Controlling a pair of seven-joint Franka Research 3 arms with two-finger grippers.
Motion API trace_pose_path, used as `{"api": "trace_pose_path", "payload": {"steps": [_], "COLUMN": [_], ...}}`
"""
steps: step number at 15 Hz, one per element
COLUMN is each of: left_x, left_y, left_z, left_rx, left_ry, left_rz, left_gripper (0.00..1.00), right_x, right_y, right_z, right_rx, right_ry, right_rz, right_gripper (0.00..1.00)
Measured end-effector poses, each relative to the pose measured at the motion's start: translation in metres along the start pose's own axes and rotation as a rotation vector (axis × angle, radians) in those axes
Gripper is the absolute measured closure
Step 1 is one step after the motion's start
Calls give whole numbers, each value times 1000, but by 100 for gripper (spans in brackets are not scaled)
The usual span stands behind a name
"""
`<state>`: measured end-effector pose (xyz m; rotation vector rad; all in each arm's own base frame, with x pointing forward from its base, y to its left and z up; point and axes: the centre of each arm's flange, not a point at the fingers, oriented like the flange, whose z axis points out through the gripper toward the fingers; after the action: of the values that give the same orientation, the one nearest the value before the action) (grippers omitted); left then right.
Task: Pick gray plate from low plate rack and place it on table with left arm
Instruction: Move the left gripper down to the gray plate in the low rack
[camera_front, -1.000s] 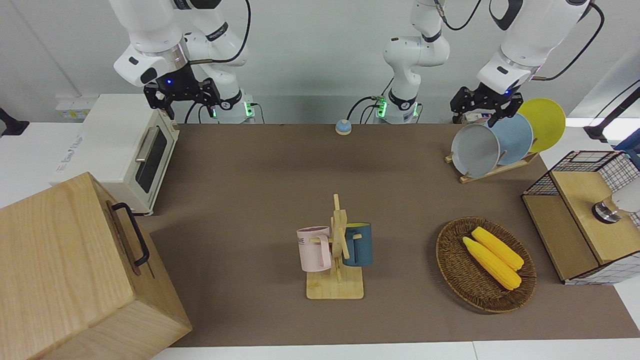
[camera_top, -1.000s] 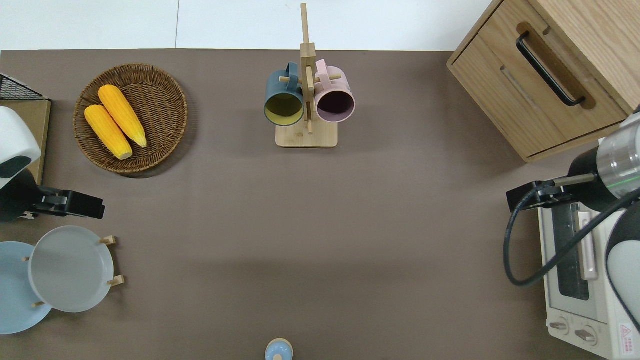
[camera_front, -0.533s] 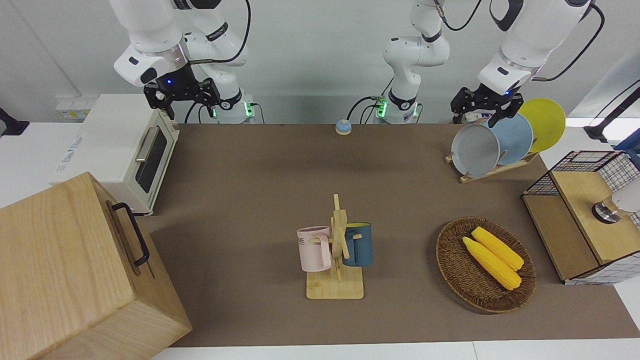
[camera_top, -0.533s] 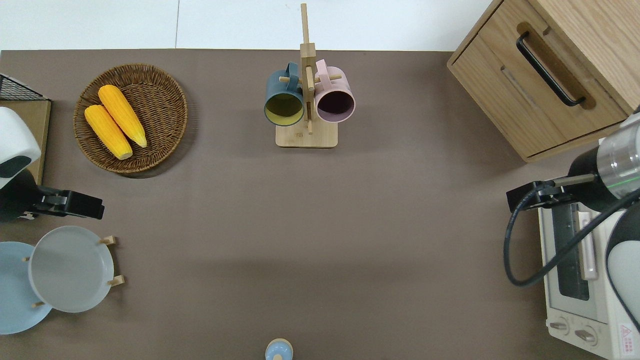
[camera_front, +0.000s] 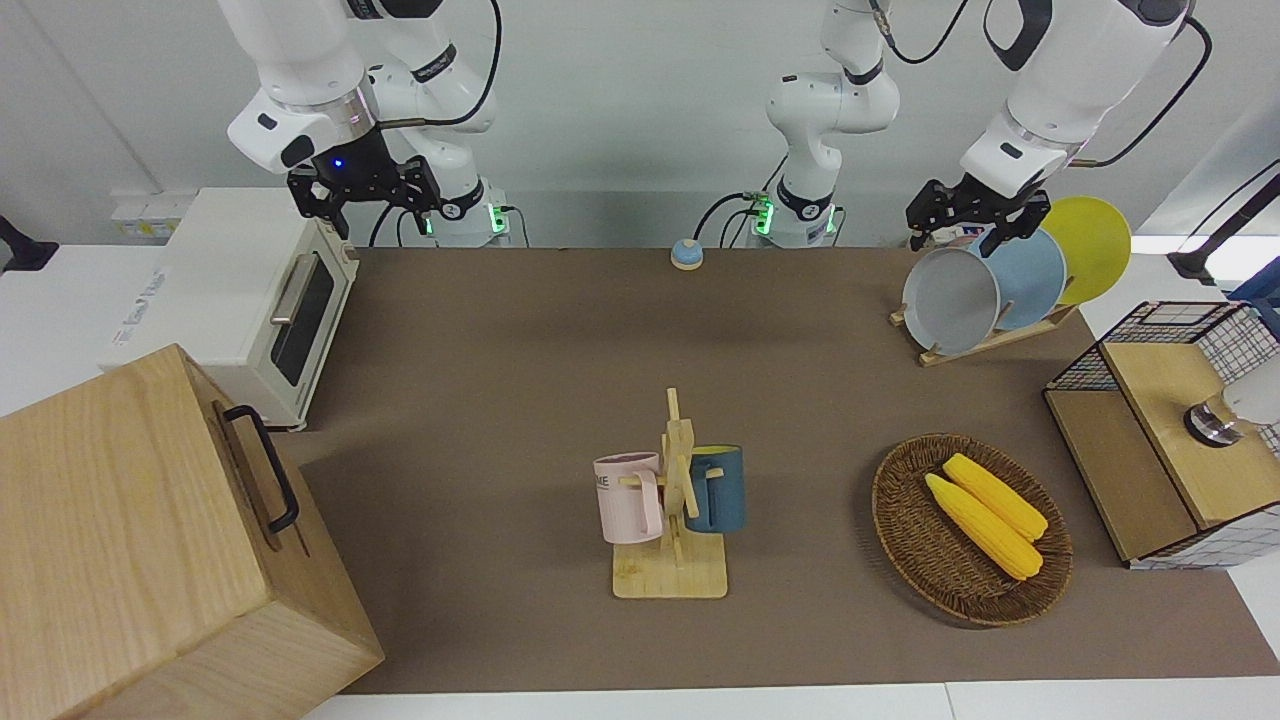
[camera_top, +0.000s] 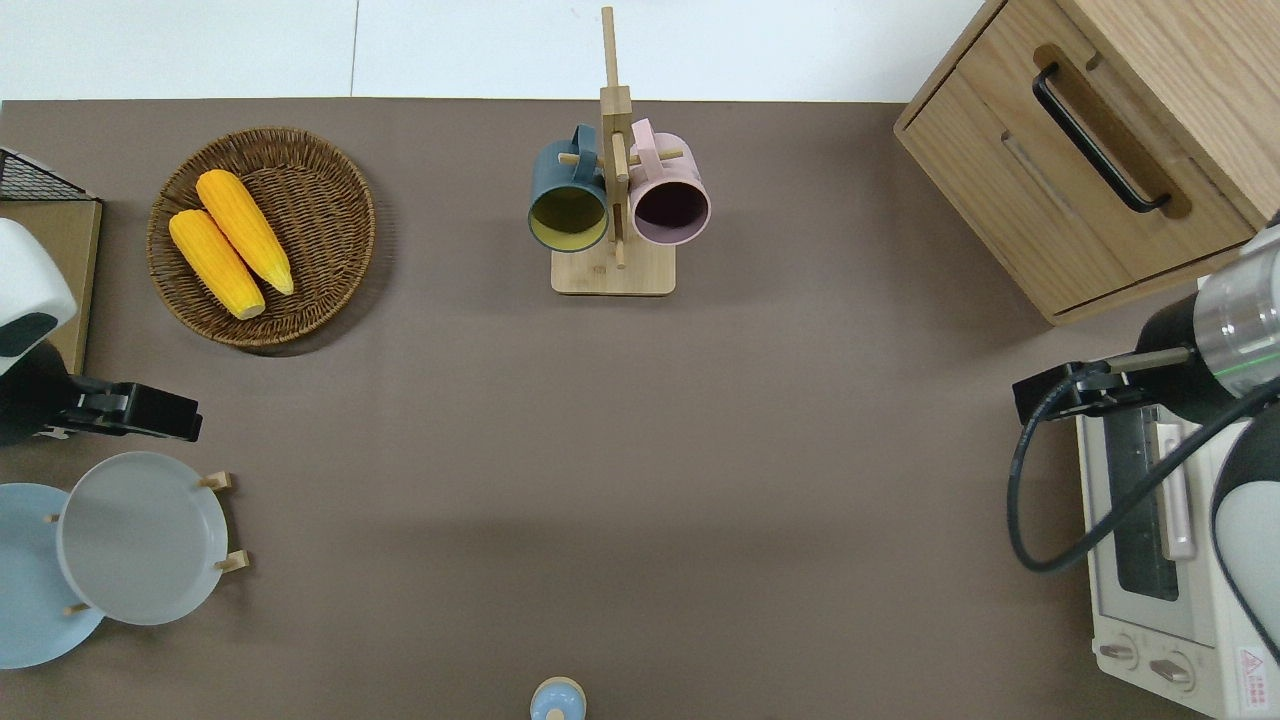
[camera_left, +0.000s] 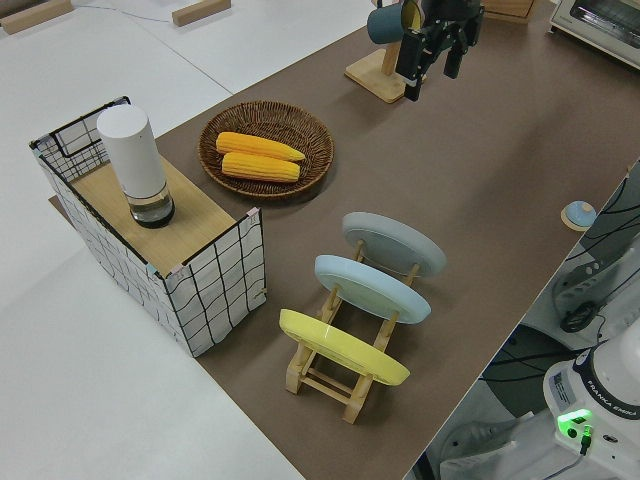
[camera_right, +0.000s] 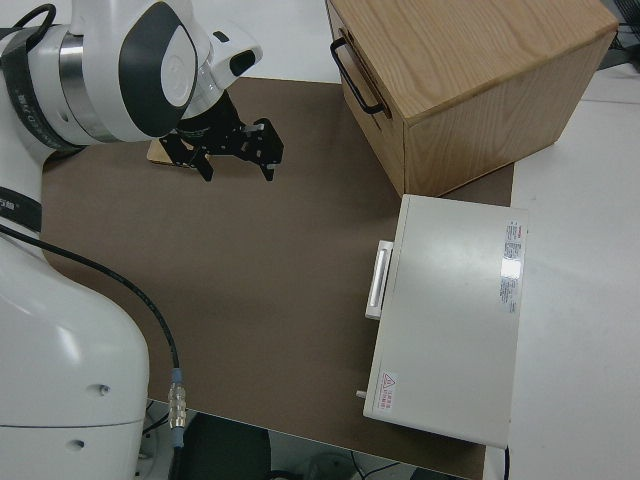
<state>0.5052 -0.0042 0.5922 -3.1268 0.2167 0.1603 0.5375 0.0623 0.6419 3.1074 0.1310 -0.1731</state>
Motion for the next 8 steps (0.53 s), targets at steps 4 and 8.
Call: {"api": "trace_pose_path", "payload": {"steps": [4, 8], "left_x": [-33, -45], "left_y": [-3, -16], "left_z": [17, 31], "left_rx": [-5, 6], "left_ry": [22, 42], "left_rz": [-9, -34], "left_gripper": [0, 0], "right_x": [0, 0], "right_y": [0, 0], "right_z": [0, 0], "right_rx": [0, 0], "right_ry": [0, 0], "right_rz": [0, 0], "right_gripper": [1, 1]}}
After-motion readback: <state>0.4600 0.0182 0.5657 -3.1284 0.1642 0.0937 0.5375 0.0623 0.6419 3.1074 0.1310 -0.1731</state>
